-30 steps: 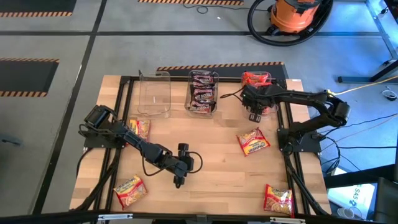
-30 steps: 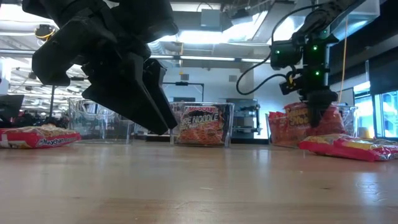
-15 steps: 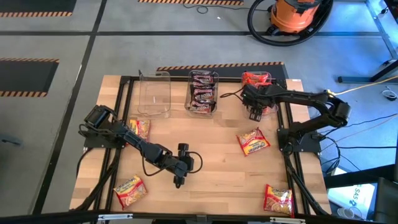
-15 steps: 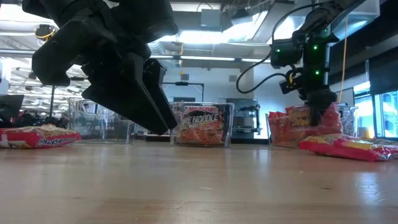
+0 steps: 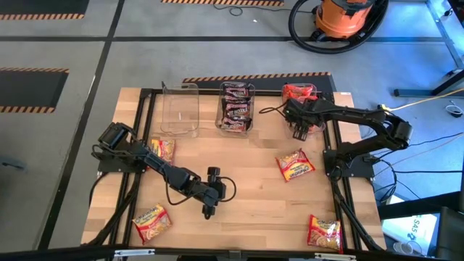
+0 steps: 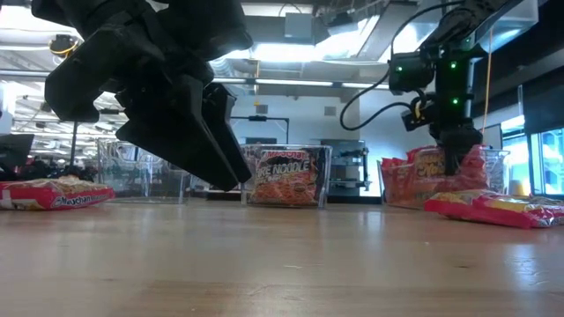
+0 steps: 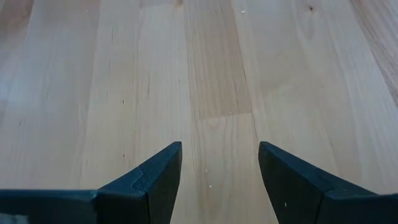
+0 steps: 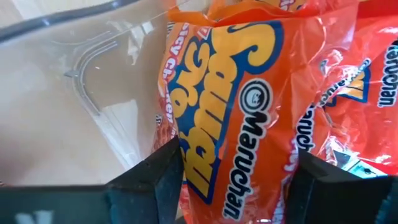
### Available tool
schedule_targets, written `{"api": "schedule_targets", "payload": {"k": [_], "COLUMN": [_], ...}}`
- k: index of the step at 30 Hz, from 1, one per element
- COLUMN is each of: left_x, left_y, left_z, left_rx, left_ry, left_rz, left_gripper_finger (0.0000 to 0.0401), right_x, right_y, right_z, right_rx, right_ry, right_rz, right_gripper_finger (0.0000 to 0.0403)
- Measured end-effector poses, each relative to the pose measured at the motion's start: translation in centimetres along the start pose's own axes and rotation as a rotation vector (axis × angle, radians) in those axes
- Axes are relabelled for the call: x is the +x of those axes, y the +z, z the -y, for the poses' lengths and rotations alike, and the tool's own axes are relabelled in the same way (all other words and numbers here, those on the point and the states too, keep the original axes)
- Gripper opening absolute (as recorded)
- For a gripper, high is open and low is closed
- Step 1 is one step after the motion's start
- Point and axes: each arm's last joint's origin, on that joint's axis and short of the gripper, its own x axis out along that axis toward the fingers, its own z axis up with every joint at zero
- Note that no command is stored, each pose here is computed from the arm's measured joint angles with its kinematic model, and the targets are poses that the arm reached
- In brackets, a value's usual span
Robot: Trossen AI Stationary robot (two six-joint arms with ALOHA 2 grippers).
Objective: Sort Maruchan noodles
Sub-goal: Put the orange noodle pack into the right transparent bin, then put the red noodle pack into the left transparent bin
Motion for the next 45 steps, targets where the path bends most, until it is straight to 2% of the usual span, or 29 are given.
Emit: {"api": "schedule_targets", "payload": {"k": [5, 9, 15, 19, 28, 31, 34, 36, 40, 45], "left_x": [0.0, 0.0, 0.0, 0.0, 0.0, 0.0, 0.0, 0.0, 0.0, -0.2], "left_y": [0.0, 0.0, 0.0, 0.0, 0.0, 0.0, 0.2, 0.2, 0.2, 0.2], "left_z": [0.0, 0.0, 0.0, 0.1, 0.1, 0.1, 0.1, 0.1, 0.1, 0.2], "left_rx": [0.0, 0.001, 0.001, 0.002, 0.002, 0.001, -0.01, -0.012, -0.012, -0.005], "left_ry": [0.0, 0.0, -0.003, -0.024, -0.023, -0.023, -0.027, -0.027, -0.017, 0.032], "left_rz": [0.0, 0.0, -0.001, -0.005, -0.005, -0.003, 0.015, 0.019, 0.021, 0.032], "left_gripper_finger": [0.0208, 0.0208, 0.0208, 0.0208, 0.0208, 0.0208, 0.0208, 0.0208, 0.0208, 0.0208], "right_x": [-0.1, -0.1, -0.1, -0.3, -2.4, -3.7, -5.4, -6.6, -9.1, -10.9], "right_y": [-0.1, -0.1, -0.2, -0.6, -1.8, -2.0, -1.9, -1.8, -1.5, -1.2], "right_z": [-0.2, -0.2, 0.1, 0.1, 0.4, 0.7, 0.9, 0.6, -0.3, -3.5], "right_rx": [0.048, 0.097, 0.119, 0.114, 0.164, 0.232, 0.342, 0.371, 0.358, 0.293], "right_ry": [0.074, 0.079, -0.024, -0.028, 0.045, 0.113, 0.279, 0.361, 0.409, 0.474], "right_rz": [-0.004, 0.0, -0.027, -0.043, 0.017, 0.062, 0.113, 0.165, 0.291, 0.471], "right_gripper_finger": [0.0186, 0.02, 0.0255, 0.0278, 0.0273, 0.0268, 0.0264, 0.0262, 0.0256, 0.0253]}}
